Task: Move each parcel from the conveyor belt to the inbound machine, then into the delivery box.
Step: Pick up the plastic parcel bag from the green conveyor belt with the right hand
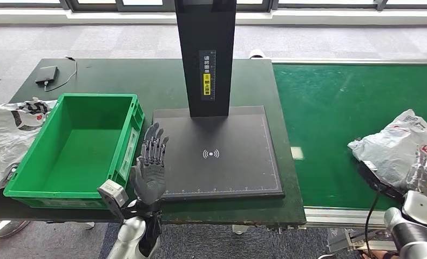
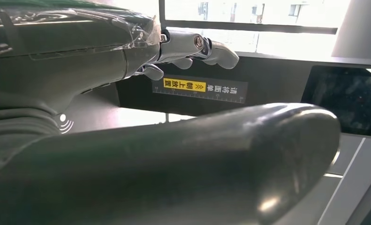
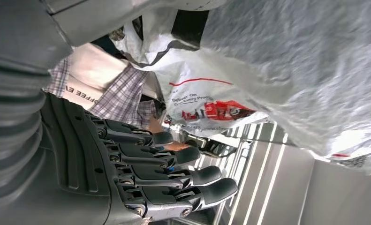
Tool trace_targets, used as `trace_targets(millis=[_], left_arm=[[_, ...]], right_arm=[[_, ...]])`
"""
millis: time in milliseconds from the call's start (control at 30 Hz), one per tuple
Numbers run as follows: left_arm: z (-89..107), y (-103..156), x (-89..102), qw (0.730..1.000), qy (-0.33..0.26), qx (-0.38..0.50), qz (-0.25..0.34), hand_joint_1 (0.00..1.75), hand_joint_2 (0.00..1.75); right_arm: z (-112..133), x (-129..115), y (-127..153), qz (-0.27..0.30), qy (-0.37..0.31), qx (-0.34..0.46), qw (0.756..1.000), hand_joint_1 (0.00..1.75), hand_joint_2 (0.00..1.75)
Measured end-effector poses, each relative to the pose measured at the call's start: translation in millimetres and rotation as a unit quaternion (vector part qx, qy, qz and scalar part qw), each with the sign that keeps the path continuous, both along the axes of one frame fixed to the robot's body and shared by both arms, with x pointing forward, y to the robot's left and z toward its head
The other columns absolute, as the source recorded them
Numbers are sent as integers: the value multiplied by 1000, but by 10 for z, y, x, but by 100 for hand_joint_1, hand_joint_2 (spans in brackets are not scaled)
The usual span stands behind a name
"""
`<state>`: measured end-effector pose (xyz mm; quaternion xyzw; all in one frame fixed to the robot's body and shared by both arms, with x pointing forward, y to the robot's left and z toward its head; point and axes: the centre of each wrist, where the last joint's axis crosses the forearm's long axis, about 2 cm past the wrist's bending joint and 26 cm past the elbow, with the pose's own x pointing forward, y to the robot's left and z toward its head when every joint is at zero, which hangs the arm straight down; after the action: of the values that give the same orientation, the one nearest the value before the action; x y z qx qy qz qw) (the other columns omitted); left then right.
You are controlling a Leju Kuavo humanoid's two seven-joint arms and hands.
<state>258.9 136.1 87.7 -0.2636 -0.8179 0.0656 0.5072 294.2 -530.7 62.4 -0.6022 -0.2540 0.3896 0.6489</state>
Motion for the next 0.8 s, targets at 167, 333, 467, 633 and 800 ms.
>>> trace_targets(millis=[167, 333, 467, 633, 800], left_arm=[[3, 0, 1, 1000, 1, 1, -1, 0, 0], [21, 2, 7, 1000, 0, 2, -1, 0, 0], [22, 3, 8, 1000, 1, 4, -1, 0, 0], [23, 2, 10, 1000, 2, 5, -1, 0, 0], [32, -3, 40, 1000, 1, 10, -7, 0, 0]], right_arm=[[13, -44, -79, -13, 1, -7, 1000, 0, 175], [-16, -50, -57, -19, 27, -6, 999, 0, 175], [-68, -61, -8, -28, 54, 9, 998, 0, 175], [-164, -79, 106, -31, 78, 28, 996, 0, 175], [-305, -140, 236, -31, 150, 68, 986, 0, 175]])
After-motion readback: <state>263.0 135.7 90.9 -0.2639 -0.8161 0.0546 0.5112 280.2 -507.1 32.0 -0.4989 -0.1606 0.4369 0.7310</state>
